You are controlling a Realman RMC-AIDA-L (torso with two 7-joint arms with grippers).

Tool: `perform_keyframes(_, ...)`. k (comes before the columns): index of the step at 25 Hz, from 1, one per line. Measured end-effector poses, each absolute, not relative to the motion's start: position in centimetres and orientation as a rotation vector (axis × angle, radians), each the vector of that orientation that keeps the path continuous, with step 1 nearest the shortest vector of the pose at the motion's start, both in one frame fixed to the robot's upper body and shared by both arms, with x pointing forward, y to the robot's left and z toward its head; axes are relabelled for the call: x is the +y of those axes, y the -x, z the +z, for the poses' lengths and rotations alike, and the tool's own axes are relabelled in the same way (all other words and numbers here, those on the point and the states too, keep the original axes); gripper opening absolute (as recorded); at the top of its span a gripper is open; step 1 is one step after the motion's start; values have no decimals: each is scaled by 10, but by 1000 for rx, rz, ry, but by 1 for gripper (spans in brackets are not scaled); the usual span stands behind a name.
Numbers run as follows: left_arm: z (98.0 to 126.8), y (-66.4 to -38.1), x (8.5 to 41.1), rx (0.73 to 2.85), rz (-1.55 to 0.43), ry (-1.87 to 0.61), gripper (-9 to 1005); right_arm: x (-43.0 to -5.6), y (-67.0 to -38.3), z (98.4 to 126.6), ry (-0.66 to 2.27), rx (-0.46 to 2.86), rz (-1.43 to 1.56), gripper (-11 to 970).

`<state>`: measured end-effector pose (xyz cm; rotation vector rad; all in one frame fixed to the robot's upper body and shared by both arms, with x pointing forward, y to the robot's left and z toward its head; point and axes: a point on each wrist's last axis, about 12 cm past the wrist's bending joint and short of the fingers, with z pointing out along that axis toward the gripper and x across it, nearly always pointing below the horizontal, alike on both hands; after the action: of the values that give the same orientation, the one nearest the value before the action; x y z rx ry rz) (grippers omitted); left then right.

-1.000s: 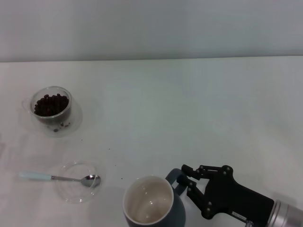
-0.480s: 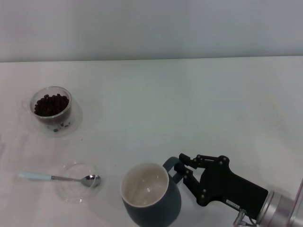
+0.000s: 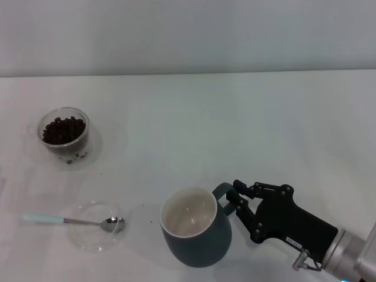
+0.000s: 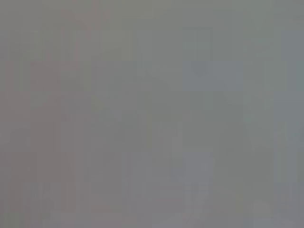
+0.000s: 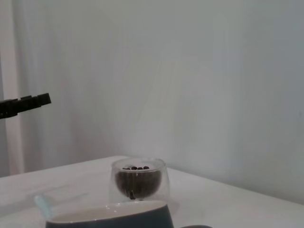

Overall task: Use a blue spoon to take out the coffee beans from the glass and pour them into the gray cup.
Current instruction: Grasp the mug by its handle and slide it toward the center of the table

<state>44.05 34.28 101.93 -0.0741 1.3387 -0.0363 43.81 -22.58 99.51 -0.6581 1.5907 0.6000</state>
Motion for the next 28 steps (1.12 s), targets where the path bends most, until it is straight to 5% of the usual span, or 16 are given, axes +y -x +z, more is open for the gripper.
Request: perform_keyframes(28,1018,-439,342,1341,-40,80,888,-224,-444,989,627,1641,534,163)
